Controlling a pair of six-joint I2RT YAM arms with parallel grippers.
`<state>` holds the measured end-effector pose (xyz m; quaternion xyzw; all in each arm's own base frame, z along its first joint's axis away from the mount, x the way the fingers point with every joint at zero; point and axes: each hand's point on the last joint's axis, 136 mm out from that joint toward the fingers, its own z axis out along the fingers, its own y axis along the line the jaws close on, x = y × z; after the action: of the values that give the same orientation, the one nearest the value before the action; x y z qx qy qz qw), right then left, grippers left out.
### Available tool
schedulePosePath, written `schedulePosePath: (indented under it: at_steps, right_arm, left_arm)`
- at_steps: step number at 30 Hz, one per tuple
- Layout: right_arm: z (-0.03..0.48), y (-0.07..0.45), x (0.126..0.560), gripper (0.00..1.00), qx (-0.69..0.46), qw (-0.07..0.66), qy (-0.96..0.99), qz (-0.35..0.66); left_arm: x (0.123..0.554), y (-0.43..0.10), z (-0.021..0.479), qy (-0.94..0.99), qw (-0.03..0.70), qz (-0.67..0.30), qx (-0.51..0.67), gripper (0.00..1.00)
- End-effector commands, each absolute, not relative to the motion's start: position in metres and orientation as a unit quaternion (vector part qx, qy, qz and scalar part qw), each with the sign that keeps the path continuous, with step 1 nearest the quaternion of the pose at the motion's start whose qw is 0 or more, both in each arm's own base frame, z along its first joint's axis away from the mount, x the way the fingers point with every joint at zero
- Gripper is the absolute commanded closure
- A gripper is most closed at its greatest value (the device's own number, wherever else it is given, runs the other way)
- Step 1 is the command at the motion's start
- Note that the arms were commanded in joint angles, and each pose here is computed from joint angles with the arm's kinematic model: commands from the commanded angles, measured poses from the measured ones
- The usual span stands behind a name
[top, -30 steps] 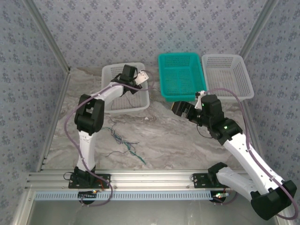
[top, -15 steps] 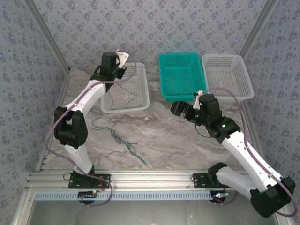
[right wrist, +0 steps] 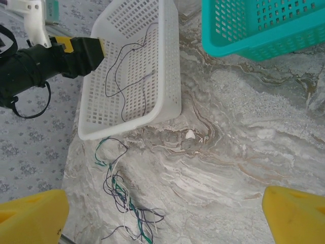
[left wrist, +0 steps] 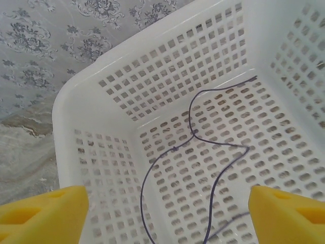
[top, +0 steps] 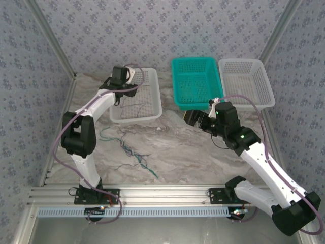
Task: Untangle the cables
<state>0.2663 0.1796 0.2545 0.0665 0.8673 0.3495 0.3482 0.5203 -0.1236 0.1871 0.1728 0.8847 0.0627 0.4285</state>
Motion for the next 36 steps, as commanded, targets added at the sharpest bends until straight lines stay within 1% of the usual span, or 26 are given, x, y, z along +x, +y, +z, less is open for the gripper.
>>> schedulePosePath:
  at_steps: [1, 5, 7, 9, 11, 17, 21, 24, 25, 27, 30, 34, 36]
  right_arm:
    - [0.274, 0.18, 0.267, 0.0, 0.047, 0.386, 0.857, 0.338]
    - [0.262, 0.199, 0.262, 0.0, -0.026, 0.41, 0.867, 0.282]
    - [0.245, 0.222, 0.255, 0.01, -0.073, 0.392, 0.877, 0.267]
    - [0.228, 0.25, 0.245, 0.01, -0.115, 0.366, 0.883, 0.27]
    - [0.203, 0.284, 0.232, 0.0, -0.16, 0.335, 0.888, 0.272]
    - [0.127, 0.364, 0.204, 0.0, -0.252, 0.26, 0.896, 0.258]
    - [0.092, 0.401, 0.196, 0.0, -0.308, 0.236, 0.89, 0.238]
    - [0.071, 0.419, 0.191, 0.03, -0.335, 0.203, 0.891, 0.228]
    - [0.076, 0.432, 0.192, 0.06, -0.338, 0.198, 0.889, 0.237]
    - [0.068, 0.441, 0.189, 0.13, -0.344, 0.184, 0.889, 0.241]
    - [0.047, 0.445, 0.186, 0.26, -0.346, 0.163, 0.894, 0.236]
    - [0.022, 0.445, 0.18, 0.33, -0.363, 0.139, 0.898, 0.204]
    - [0.013, 0.445, 0.177, 0.4, -0.373, 0.13, 0.899, 0.191]
  left_arm:
    - [0.488, -0.131, 0.282, 0.863, 0.492, -0.022, 0.116, 0.17]
    - [0.429, -0.133, 0.302, 0.854, 0.492, -0.168, 0.003, 0.16]
    - [0.394, -0.126, 0.3, 0.84, 0.49, -0.222, -0.066, 0.11]
    - [0.363, -0.115, 0.285, 0.848, 0.467, -0.231, -0.103, 0.11]
    - [0.333, -0.101, 0.266, 0.865, 0.436, -0.215, -0.13, 0.12]
    - [0.264, -0.078, 0.208, 0.896, 0.359, -0.189, -0.181, 0.13]
    - [0.245, -0.07, 0.188, 0.897, 0.348, -0.186, -0.2, 0.14]
    - [0.235, -0.063, 0.174, 0.9, 0.336, -0.174, -0.218, 0.14]
    - [0.234, -0.062, 0.17, 0.899, 0.333, -0.174, -0.223, 0.14]
    - [0.232, -0.063, 0.162, 0.9, 0.325, -0.177, -0.232, 0.14]
    - [0.23, -0.062, 0.155, 0.899, 0.317, -0.178, -0.243, 0.14]
    - [0.228, -0.061, 0.156, 0.895, 0.321, -0.182, -0.251, 0.14]
    - [0.229, -0.058, 0.158, 0.893, 0.329, -0.178, -0.251, 0.14]
